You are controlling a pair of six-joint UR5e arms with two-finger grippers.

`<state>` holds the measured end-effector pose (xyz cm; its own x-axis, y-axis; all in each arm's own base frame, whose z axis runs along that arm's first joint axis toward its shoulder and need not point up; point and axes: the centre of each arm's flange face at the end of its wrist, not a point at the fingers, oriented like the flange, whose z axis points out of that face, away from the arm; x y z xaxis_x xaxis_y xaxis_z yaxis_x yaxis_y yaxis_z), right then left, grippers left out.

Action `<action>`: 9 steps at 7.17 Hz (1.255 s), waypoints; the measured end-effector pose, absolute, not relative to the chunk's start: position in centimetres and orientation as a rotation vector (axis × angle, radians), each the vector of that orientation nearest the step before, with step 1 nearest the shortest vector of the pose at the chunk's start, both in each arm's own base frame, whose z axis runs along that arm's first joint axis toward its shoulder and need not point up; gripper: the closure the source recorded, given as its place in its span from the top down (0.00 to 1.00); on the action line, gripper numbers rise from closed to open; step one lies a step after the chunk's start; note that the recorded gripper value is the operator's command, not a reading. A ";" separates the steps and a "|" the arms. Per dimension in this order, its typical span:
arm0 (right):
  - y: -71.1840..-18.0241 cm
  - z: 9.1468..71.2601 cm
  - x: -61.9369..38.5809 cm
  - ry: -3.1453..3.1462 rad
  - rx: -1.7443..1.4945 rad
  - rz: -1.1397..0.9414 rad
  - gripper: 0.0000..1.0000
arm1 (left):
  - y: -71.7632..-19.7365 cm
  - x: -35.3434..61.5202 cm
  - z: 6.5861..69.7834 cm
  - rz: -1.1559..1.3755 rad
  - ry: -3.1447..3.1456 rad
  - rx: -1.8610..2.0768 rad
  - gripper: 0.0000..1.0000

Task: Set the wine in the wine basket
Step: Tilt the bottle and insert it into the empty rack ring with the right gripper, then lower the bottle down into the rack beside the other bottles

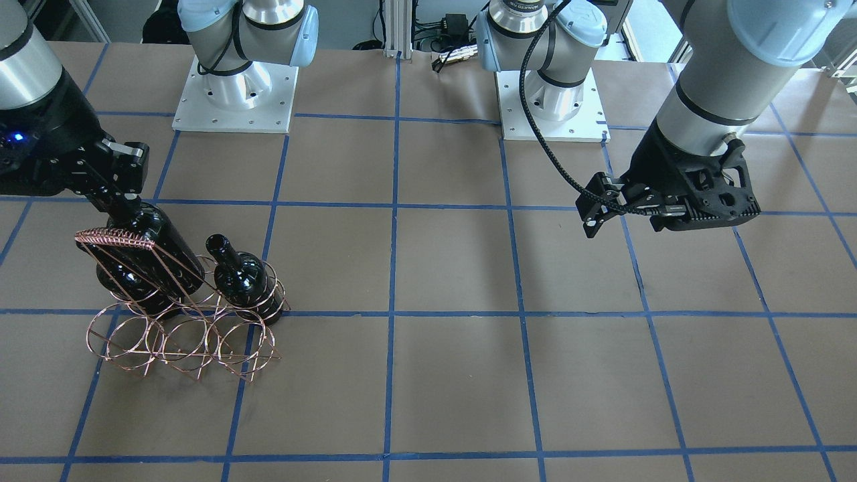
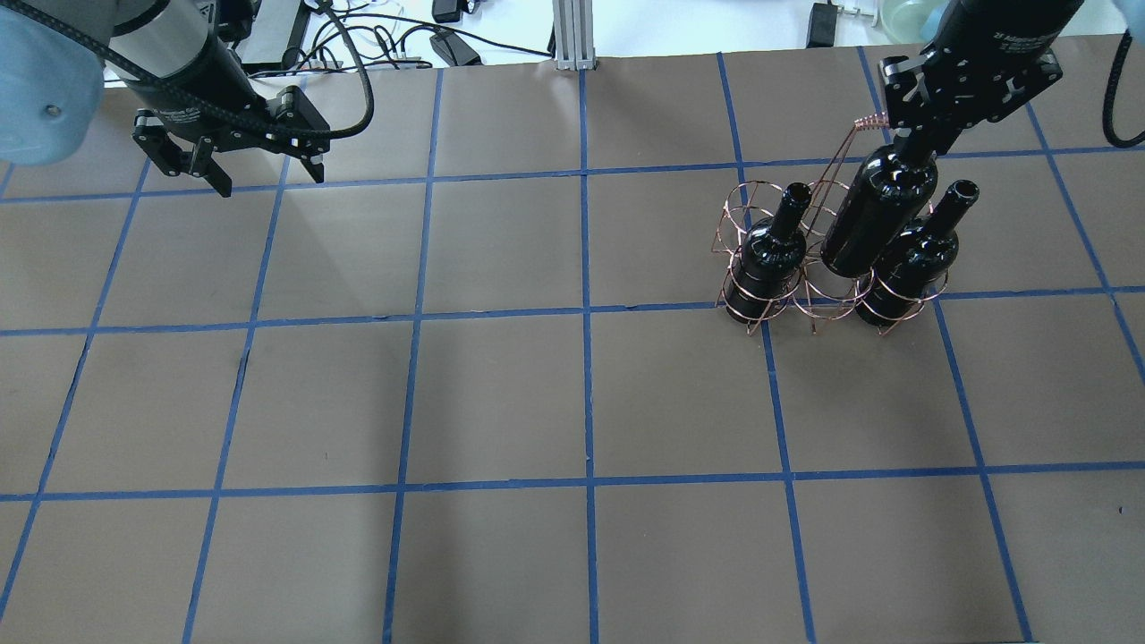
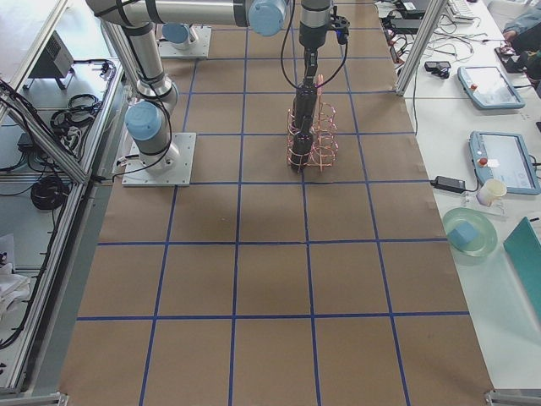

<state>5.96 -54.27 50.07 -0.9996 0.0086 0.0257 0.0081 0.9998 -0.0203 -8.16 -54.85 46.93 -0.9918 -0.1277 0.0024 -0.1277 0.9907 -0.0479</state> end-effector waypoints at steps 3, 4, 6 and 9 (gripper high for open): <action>-54.3 49.3 6.0 -3.117 -0.020 0.018 0.00 | -54.9 -8.2 46.7 -0.068 3.133 -0.193 1.00; -54.4 49.1 5.9 -3.117 -0.020 0.020 0.00 | -54.9 -8.2 46.7 -0.068 3.133 -0.191 1.00; -54.8 48.8 5.9 -3.117 -0.019 0.021 0.00 | -54.9 -8.2 46.7 -0.068 3.134 -0.189 1.00; -54.7 48.1 6.0 -3.118 -0.021 0.002 0.00 | -54.8 -8.2 47.0 -0.078 3.133 -0.187 1.00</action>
<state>5.98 -54.69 48.06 -0.9996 0.0134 0.0233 0.0134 0.9999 -0.0016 -8.23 -54.76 47.05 -0.9929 -0.1192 0.0007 -0.1191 0.9916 -0.0495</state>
